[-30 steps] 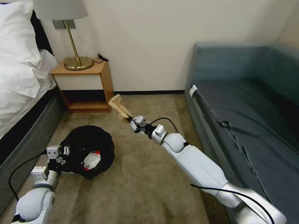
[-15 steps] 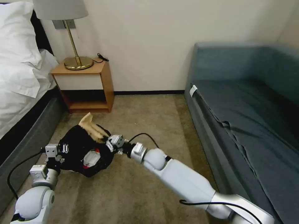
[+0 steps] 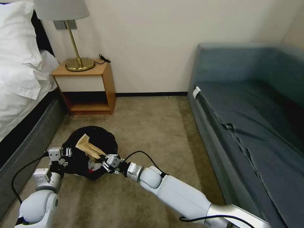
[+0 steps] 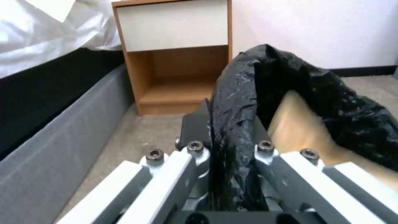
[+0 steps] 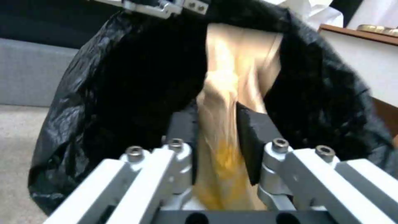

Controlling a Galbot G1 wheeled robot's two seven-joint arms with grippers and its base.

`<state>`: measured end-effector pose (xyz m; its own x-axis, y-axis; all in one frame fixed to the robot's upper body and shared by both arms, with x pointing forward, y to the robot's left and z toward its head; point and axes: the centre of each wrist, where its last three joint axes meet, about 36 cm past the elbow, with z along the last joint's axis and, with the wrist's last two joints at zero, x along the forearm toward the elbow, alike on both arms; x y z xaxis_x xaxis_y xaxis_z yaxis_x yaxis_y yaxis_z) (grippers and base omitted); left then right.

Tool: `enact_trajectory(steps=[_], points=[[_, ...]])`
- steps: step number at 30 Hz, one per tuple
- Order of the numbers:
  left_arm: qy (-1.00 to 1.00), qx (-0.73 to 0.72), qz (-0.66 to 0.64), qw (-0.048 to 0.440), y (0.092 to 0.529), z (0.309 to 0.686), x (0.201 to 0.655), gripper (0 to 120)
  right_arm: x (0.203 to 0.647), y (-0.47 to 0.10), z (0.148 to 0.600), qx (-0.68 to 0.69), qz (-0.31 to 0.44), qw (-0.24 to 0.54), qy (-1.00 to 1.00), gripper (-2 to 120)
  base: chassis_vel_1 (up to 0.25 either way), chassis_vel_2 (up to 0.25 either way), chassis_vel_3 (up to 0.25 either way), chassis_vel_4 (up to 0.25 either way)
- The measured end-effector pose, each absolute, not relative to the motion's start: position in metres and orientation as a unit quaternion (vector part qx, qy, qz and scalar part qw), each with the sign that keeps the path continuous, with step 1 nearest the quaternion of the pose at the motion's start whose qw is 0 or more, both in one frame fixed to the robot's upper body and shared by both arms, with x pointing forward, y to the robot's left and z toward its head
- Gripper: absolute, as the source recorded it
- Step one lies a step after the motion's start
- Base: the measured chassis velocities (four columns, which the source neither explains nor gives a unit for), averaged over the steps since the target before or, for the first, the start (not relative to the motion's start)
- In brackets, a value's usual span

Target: Pick up the trash bin, then pick up the garbage on the floor and place it into the trash bin.

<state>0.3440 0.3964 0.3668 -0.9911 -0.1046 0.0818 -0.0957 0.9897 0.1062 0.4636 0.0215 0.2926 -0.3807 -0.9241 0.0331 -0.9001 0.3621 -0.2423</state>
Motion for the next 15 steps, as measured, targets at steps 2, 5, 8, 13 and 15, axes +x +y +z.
enact_trajectory(steps=[2,5,8,13,15], points=[[-0.997,0.05,-0.051,0.044,0.397,0.366,0.344,7,0.465,0.021,0.294,-0.553,-0.112,0.055,0.824,33,0.0,0.0,0.0,0.0],[-0.997,0.05,-0.05,0.045,0.398,0.365,0.344,7,0.467,0.02,0.295,-0.551,-0.112,0.056,0.825,44,0.0,0.0,0.0,0.0],[-0.997,0.049,-0.049,0.044,0.4,0.366,0.345,7,0.466,0.021,0.299,-0.548,-0.108,0.059,0.827,55,0.0,0.0,0.0,0.0],[-0.997,0.05,-0.047,0.044,0.402,0.365,0.347,7,0.471,0.024,0.314,-0.533,-0.093,0.07,0.838,72,0.0,0.0,0.0,0.0],[-0.997,0.051,-0.045,0.044,0.403,0.364,0.347,7,0.474,0.025,0.321,-0.526,-0.087,0.076,0.842,79,0.0,0.0,0.0,0.0]])
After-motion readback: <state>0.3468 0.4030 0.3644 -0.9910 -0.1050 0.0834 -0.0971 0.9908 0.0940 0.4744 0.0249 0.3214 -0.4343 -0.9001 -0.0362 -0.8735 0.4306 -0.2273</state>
